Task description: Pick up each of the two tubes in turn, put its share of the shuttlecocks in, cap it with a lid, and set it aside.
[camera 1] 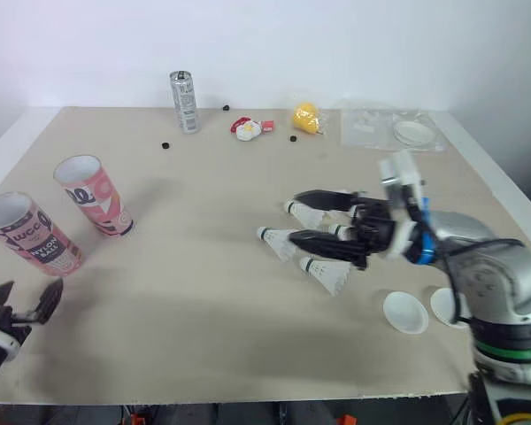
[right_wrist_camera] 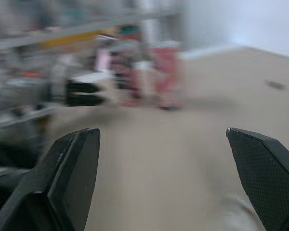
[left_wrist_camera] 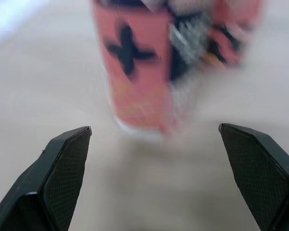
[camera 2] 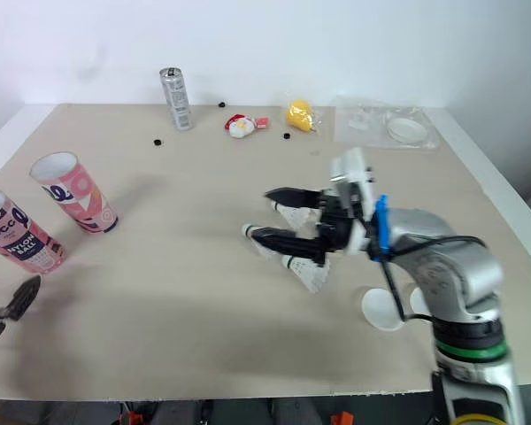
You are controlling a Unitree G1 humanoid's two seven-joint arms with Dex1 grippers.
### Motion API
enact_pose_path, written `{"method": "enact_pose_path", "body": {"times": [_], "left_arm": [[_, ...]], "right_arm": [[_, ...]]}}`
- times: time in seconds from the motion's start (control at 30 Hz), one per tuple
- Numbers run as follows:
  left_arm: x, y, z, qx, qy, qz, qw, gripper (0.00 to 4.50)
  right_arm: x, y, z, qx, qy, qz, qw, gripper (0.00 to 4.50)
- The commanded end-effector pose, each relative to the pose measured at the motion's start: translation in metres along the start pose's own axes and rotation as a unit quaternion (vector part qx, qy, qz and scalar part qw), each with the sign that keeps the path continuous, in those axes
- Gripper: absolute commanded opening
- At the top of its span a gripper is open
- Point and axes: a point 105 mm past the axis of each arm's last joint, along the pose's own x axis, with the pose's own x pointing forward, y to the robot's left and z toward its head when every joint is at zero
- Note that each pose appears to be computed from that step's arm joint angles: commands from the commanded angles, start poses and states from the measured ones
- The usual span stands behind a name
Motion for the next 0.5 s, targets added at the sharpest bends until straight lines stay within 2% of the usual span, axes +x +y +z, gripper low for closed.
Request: {"method": "enact_pose_path", "body": {"times": [0.03,0.33,0.5], "left_arm": [[0.005,0.003,-0.003,0.0,-0.015,0.019,1.0,4.42],[0.033,-0.001,-0.021,-0.016,-0.019,0.013,1.0,4.42],[0.05,0.001,-0.02,-0.014,-0.033,0.012,0.999,4.42]], "right_arm": [[0.01,0.002,0.006,-0.042,-0.006,0.02,0.999,4.5],[0.026,-0.012,-0.009,-0.076,0.007,0.02,0.997,4.5],[0.031,-0.017,-0.011,-0.056,-0.003,0.012,0.998,4.5]]}}
